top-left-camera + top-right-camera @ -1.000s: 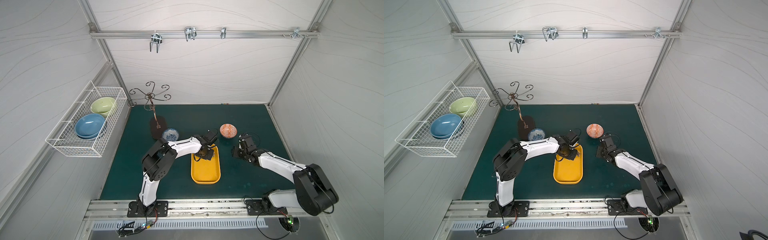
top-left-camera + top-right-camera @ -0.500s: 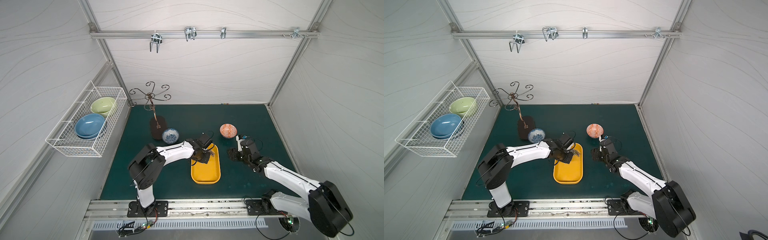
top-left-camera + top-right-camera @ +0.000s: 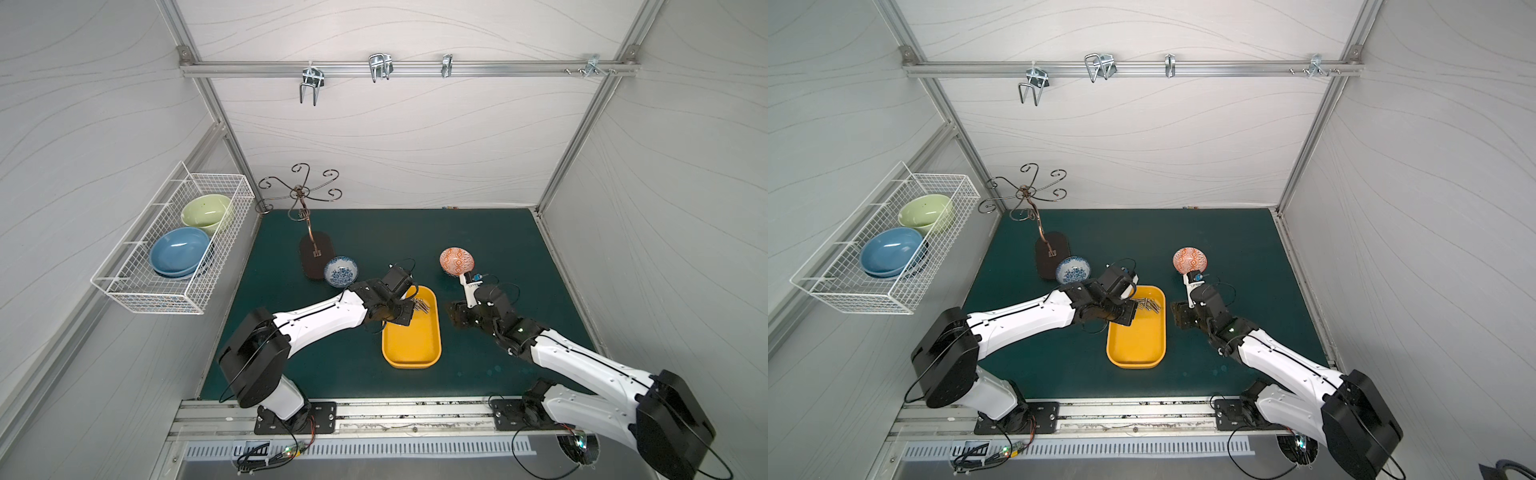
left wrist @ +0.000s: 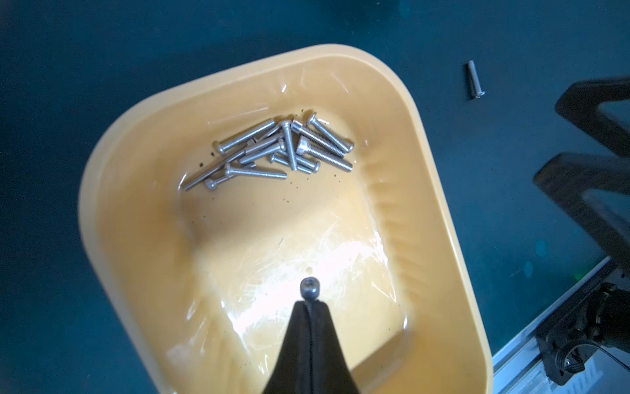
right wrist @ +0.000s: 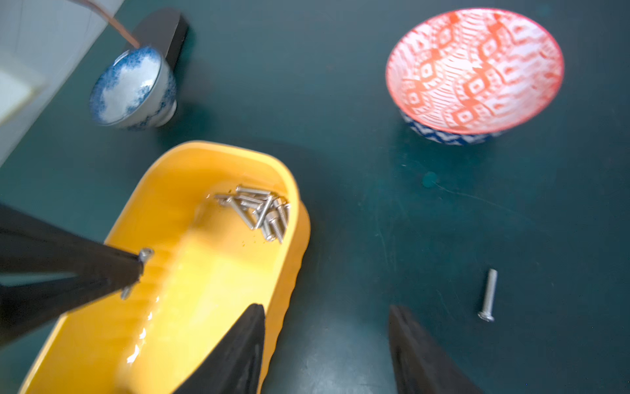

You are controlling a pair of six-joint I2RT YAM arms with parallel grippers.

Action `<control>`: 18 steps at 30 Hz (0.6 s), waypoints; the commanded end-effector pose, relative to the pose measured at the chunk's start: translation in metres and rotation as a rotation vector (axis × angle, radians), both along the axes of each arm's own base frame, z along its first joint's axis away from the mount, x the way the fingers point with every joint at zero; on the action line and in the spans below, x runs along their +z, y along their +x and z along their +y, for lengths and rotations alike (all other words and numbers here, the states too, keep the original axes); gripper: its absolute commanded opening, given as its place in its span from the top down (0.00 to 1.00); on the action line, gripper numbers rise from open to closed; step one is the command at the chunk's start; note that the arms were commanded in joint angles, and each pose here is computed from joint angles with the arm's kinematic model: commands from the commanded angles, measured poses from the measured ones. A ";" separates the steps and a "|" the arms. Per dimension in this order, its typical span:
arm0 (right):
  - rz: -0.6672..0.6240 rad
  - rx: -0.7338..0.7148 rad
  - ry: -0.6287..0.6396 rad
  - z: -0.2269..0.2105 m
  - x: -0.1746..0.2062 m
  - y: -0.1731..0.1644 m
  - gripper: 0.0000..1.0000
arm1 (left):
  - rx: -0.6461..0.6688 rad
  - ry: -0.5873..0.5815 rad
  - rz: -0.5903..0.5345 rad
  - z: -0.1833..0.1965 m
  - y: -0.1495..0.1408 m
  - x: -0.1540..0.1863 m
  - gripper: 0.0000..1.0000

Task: Take out the screws from the storage box
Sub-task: Pick up the screw from the storage box, then place the screw at the center of the board.

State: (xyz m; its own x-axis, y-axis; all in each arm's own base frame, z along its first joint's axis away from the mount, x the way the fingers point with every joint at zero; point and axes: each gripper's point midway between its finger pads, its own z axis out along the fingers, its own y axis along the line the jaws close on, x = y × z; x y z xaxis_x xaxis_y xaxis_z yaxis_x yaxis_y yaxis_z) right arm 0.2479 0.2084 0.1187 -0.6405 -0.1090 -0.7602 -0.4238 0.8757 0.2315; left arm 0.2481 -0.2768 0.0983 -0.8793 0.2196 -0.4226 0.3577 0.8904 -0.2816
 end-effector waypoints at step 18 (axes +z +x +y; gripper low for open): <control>-0.146 0.228 -0.186 0.066 0.034 -0.025 0.48 | 0.573 -0.119 -0.013 0.150 0.000 0.008 1.00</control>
